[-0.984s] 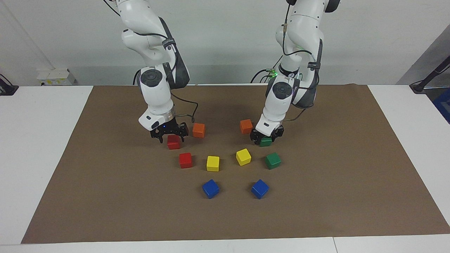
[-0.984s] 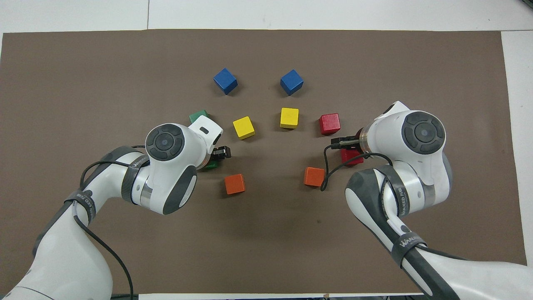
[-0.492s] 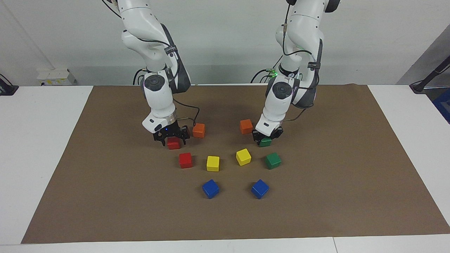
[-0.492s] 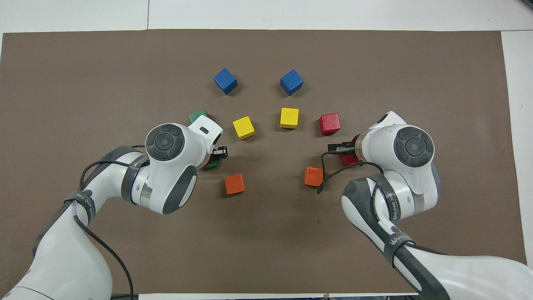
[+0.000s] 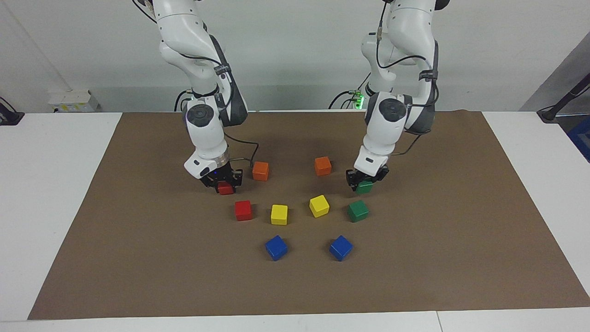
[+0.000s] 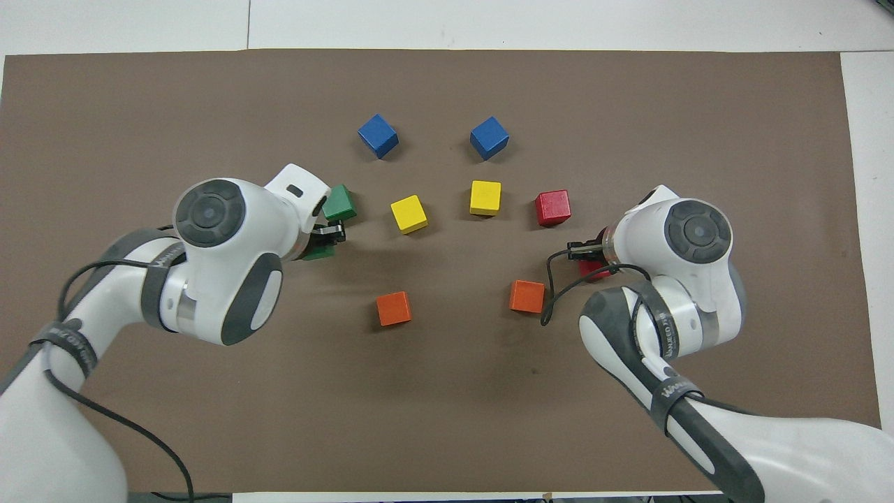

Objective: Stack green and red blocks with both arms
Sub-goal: 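Set the green block down outward while the right gripper sets red down, then reach the left gripper to the other green while the right gripper reaches red, then grasp the green block with the left gripper while the right gripper grasps red, then carry the green block outward while the right gripper carries the red block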

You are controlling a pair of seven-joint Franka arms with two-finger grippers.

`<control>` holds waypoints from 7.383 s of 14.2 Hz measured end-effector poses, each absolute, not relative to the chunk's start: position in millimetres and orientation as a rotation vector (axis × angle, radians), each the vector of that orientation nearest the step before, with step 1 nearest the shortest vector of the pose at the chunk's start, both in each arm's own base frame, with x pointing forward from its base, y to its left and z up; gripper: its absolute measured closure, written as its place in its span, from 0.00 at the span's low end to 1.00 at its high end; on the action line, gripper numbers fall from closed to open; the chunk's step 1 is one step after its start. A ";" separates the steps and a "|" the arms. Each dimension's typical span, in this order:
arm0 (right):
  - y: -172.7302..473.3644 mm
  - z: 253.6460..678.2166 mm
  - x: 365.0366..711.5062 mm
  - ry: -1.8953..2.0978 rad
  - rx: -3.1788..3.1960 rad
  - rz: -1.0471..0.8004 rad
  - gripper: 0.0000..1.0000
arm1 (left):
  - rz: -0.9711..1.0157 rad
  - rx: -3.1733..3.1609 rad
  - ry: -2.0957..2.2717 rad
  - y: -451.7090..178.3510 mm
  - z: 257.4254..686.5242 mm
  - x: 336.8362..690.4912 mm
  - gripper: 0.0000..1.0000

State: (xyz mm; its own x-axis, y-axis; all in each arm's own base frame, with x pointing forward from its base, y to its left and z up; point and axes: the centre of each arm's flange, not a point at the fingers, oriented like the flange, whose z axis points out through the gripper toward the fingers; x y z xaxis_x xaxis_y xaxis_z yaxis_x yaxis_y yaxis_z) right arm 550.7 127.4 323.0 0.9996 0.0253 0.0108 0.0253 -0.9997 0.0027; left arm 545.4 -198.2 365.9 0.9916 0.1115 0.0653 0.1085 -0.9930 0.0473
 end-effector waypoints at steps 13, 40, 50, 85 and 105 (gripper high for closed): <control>-40.4 348.0 598.0 0.027 3.131 0.090 0.44 | 0.006 3.132 0.060 109.0 354.0 540.6 0.45; -63.0 307.9 577.1 0.001 3.115 0.228 0.44 | 0.017 3.112 -0.302 79.1 423.1 605.0 0.00; -55.7 332.8 584.4 0.022 3.127 0.133 0.00 | 0.024 3.085 0.394 -160.0 443.8 632.5 0.00; 211.6 310.2 617.3 -0.034 3.169 0.125 0.19 | 0.053 3.087 0.508 -210.8 369.6 630.4 0.44; -77.3 411.5 578.5 -0.008 3.127 0.049 0.45 | 0.046 3.154 -0.207 108.8 373.4 550.4 0.44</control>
State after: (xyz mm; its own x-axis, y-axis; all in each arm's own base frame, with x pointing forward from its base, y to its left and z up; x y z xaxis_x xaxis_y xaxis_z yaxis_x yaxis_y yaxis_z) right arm 578.5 -77.3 411.5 0.9995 -0.0047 0.0313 -0.0051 -0.9999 0.0142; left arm 550.4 108.8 373.4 0.9910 -0.1310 0.0275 -0.1304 -0.9912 -0.0212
